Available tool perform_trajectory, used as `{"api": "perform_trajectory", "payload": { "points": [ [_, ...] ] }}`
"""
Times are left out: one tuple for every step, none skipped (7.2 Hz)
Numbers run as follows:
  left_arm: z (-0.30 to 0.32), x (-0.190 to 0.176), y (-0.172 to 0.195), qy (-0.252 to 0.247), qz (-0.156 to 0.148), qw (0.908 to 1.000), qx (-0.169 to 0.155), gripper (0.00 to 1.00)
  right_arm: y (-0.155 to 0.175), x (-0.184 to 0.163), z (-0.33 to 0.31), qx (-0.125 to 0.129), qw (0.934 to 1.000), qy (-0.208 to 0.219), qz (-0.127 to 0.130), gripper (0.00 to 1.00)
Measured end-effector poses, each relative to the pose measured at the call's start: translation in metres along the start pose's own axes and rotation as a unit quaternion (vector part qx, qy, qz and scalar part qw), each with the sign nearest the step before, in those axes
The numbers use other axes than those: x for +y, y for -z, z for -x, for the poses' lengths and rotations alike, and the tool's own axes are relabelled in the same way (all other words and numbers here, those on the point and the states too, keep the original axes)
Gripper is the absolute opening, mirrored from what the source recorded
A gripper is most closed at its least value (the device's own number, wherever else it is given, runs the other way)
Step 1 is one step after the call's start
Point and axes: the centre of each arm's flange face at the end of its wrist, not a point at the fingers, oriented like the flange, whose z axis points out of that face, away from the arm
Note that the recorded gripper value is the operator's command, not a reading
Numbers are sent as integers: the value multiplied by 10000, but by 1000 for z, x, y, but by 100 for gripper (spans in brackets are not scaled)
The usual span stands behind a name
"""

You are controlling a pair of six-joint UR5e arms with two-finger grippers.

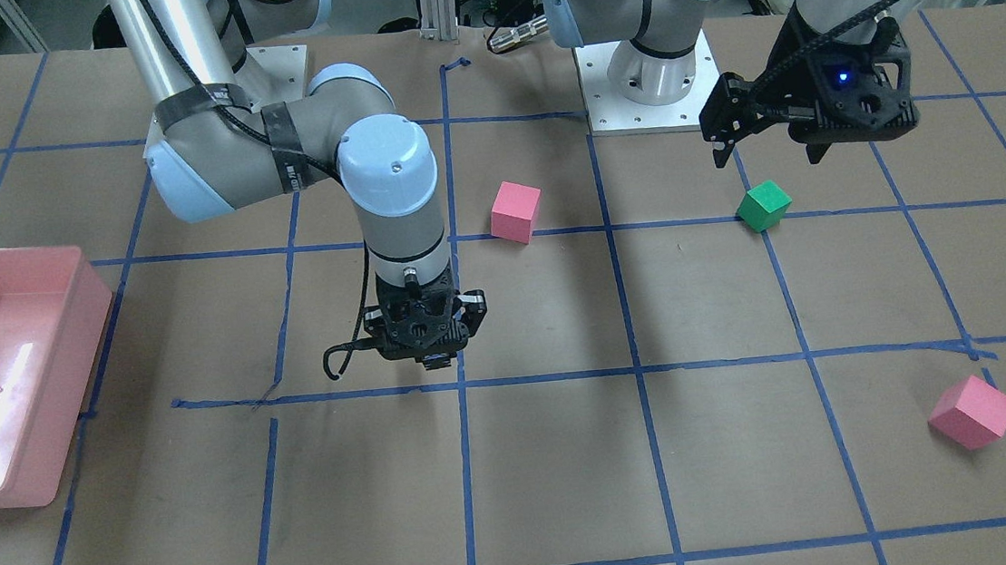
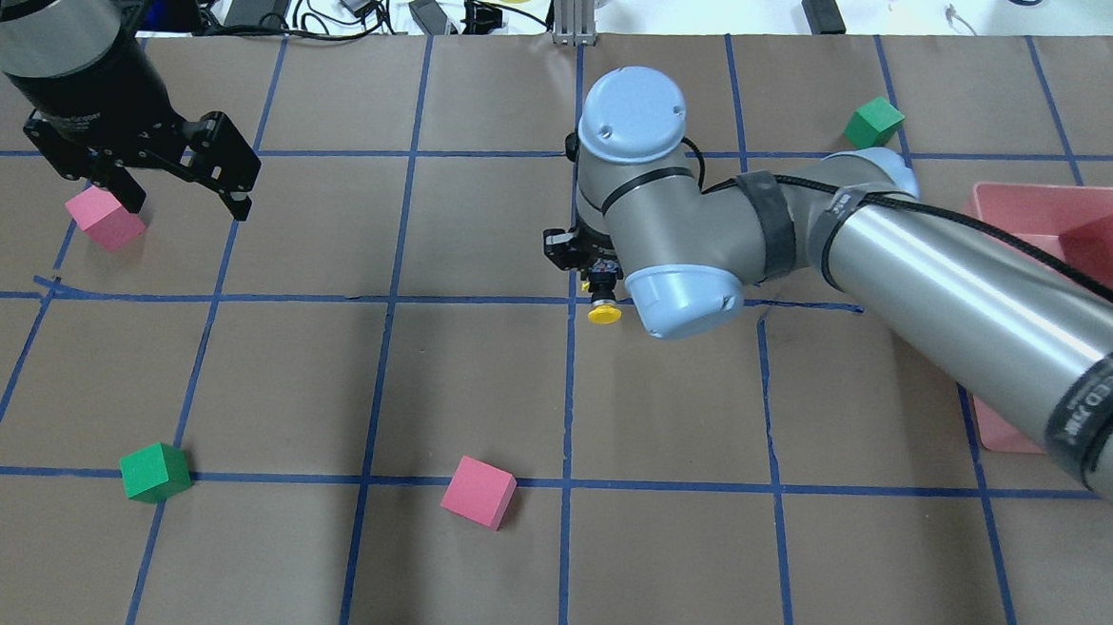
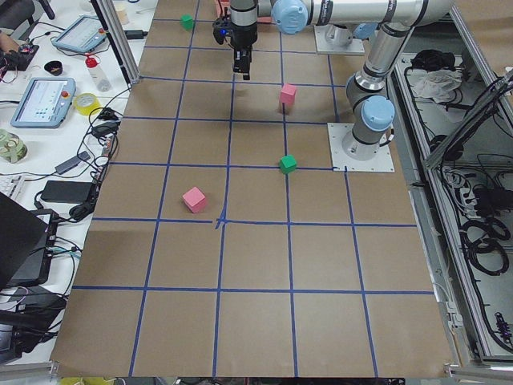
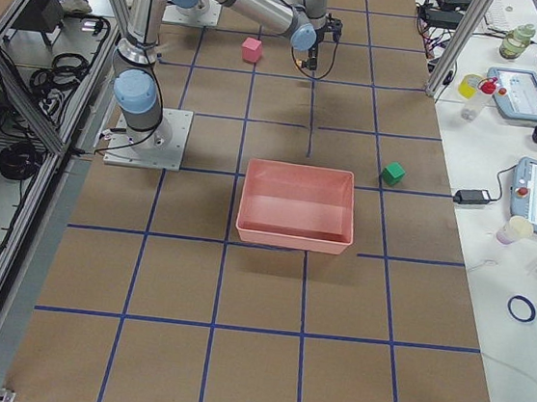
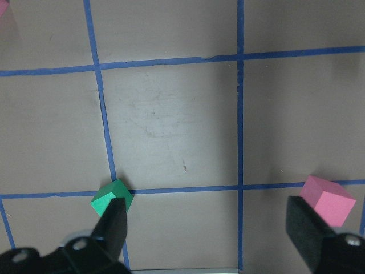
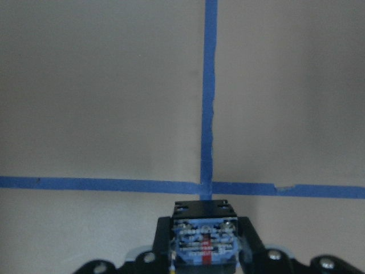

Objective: Align button upright
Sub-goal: 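Lift the button switch out of the tray and carry it to the table center, then lower the button switch onto the grid and open the right gripper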

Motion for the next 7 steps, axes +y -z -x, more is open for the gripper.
{"api": "perform_trajectory", "payload": {
  "points": [
    [0, 0, 0, 2, 2, 10000, 0, 100, -10, -8, 8, -43, 10000, -37, -75, 0],
    [0, 0, 0, 3, 3, 10000, 0, 100, -15, -13, 12, -65, 9999, -51, -113, 0],
    [0, 0, 0, 3, 3, 10000, 0, 100, -18, -15, 13, -67, 9999, -56, -122, 0],
    [0, 0, 0, 3, 3, 10000, 0, 100, -22, -16, 13, -58, 9999, -57, -106, 6],
    [0, 0, 0, 3, 3, 10000, 1, 100, -26, -14, 13, -47, 10000, -57, -67, 10],
    [1, 0, 0, 4, 3, 10000, 1, 100, -31, -12, 12, -36, 10000, -58, -20, 10],
    [1, 0, 0, -16, 3, 10000, 1, 100, -33, -10, 12, -27, 10000, -59, 8, 11]
  ]
}}
